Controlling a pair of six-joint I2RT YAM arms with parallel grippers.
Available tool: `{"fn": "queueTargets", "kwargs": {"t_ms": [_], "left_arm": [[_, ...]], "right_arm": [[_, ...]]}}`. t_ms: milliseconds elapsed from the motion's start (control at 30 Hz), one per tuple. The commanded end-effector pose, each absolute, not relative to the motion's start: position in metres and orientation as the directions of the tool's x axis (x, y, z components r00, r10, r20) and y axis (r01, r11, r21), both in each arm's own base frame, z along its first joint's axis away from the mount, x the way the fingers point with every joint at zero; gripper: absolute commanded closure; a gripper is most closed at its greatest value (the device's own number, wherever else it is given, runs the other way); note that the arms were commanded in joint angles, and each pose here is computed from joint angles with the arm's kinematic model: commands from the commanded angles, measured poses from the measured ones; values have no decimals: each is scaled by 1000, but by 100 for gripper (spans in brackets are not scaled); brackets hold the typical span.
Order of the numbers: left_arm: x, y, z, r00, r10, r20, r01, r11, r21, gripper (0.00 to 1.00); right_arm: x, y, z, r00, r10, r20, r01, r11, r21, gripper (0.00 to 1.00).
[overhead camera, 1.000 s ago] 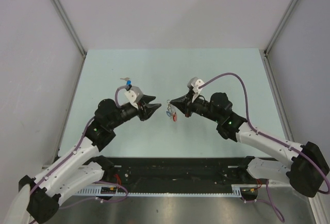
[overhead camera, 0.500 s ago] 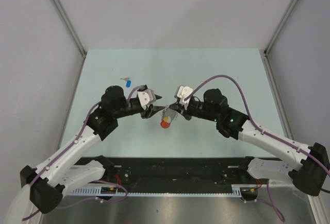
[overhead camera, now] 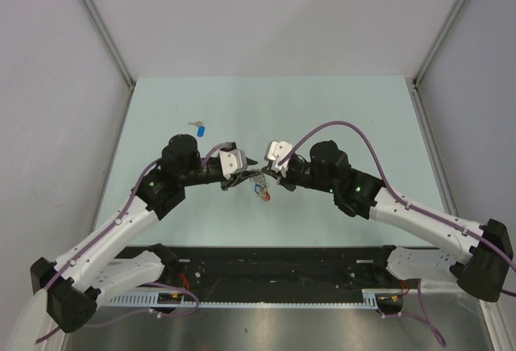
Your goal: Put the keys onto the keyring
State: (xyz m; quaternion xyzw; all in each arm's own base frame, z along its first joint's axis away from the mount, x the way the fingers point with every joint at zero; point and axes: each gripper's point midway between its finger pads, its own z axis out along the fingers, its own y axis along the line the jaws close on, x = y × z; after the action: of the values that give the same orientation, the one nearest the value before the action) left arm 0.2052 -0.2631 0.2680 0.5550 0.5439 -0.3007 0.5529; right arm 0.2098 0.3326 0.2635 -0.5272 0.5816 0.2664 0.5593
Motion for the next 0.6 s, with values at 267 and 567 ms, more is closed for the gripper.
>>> {"fn": "queueTargets", "kwargs": {"t_ms": [267, 567], "left_arm": [[206, -263, 264, 284, 313, -906, 911, 207, 357, 72], [216, -259, 254, 263, 365, -893, 898, 246, 365, 70]], "right_arm": [[212, 341, 298, 233, -250, -940, -894, 325, -308, 100], [210, 343, 298, 238, -251, -938, -895, 317, -312, 100]]}}
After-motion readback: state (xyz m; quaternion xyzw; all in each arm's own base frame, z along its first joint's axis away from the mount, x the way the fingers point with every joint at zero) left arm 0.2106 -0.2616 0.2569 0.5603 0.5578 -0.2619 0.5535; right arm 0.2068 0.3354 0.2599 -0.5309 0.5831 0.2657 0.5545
